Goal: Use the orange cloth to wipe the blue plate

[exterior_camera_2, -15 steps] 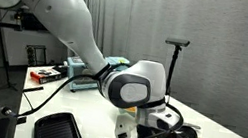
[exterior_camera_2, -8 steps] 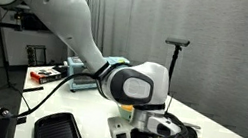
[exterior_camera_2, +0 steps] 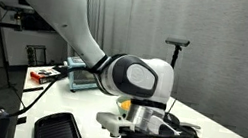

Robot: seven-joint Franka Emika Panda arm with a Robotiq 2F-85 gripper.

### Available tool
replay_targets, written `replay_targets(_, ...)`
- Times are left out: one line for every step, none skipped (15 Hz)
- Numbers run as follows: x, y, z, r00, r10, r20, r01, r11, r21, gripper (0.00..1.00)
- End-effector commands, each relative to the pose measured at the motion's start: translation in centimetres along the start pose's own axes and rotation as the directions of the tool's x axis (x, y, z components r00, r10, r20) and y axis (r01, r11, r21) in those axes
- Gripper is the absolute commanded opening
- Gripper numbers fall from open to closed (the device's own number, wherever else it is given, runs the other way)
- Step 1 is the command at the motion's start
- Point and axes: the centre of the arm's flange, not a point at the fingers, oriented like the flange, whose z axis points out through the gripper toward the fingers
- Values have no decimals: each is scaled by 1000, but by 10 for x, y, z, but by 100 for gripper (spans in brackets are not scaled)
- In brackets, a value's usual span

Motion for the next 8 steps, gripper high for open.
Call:
replay_targets(-27, 14, -1, 993, -113, -33, 115, 992, 51, 1)
replay_targets(-11, -29, 7, 991, -129, -45, 132, 988, 75, 1)
replay_targets(-16, -37, 5, 988, -138, -64, 145, 983, 110, 1)
replay_targets(-20, -49, 2, 986, -141, -84, 151, 978, 140, 1)
replay_targets(-21, -61, 1, 984, -151, -100, 165, 974, 155, 1)
replay_targets(-23, -75, -2, 981, -152, -120, 171, 970, 173, 1)
replay_targets(-25, -88, -6, 979, -155, -135, 179, 965, 190, 1)
replay_targets(-27, -96, -10, 977, -151, -153, 181, 962, 203, 1)
